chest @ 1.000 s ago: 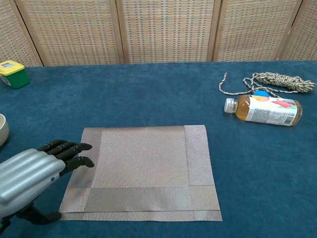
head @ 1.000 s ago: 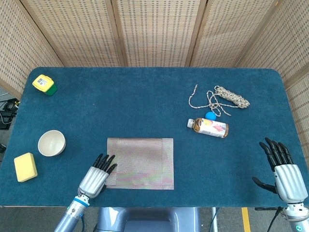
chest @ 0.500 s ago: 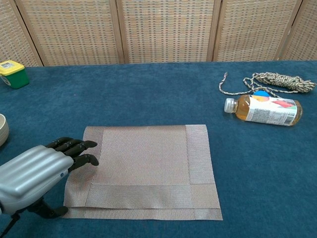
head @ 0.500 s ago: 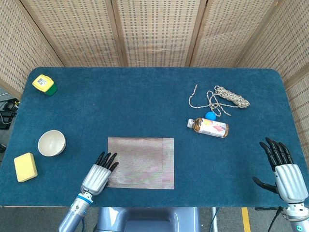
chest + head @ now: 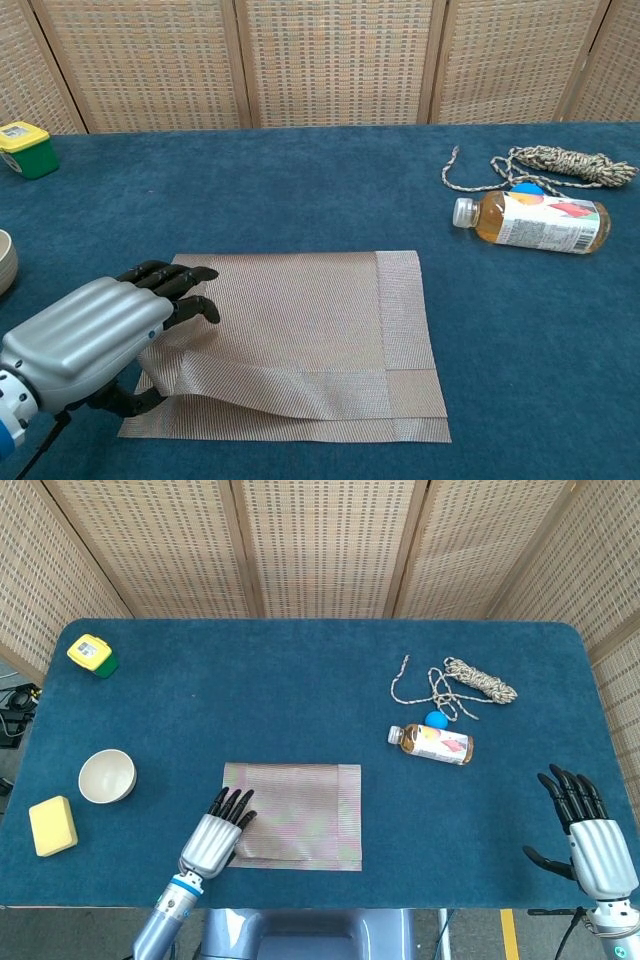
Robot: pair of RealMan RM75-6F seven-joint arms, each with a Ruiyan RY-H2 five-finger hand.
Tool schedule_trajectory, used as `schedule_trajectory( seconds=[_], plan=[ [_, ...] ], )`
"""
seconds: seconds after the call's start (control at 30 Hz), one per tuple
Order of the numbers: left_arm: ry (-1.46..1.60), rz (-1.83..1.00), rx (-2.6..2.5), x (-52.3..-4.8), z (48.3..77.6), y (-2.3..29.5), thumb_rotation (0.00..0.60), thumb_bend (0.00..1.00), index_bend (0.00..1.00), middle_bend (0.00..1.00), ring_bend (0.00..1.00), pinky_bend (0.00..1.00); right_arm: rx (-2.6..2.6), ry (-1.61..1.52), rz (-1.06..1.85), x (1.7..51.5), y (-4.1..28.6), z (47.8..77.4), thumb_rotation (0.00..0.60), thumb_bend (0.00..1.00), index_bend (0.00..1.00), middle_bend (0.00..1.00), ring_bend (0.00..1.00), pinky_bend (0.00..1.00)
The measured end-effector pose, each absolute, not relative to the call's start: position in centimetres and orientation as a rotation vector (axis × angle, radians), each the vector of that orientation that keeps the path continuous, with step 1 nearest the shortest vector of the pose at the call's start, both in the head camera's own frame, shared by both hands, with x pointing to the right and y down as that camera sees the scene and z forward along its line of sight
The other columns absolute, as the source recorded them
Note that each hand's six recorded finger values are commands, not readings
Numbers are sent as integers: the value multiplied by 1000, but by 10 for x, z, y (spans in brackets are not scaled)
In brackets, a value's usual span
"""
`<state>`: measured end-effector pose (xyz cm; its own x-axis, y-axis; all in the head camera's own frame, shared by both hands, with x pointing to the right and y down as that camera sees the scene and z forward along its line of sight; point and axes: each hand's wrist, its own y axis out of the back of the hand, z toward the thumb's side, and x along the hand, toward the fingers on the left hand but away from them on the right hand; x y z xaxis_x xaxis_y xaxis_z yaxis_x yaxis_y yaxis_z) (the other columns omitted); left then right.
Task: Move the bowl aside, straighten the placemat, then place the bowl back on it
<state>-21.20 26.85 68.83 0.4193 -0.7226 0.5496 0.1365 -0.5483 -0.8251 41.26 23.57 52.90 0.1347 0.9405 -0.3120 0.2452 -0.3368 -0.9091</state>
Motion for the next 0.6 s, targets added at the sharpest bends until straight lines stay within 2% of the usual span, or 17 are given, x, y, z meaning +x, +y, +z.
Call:
schedule_trajectory(
  seconds=[0.07, 0.23, 0.4, 0.6],
  plan=[
    [504, -1244, -1804, -211, 689, 268, 600, 361, 312, 0, 0, 0, -1704, -1156, 1241, 413, 236, 529, 600, 127, 0, 0, 0, 0],
    [529, -1232, -1801, -208, 689, 266, 600, 362, 582, 0, 0, 0, -1705, -1153, 1243, 413, 236, 530, 600, 127, 0, 0, 0, 0],
    [583, -1202, -1800, -206, 686, 261, 600, 392, 665, 0, 0, 0, -1706, -1151, 1248, 413, 236, 531, 600, 127, 0, 0, 0, 0],
    [626, -1174, -1804, -206, 684, 257, 600, 441, 692, 0, 0, 0, -1706, -1148, 1250, 412, 236, 531, 600, 127, 0, 0, 0, 0]
  ],
)
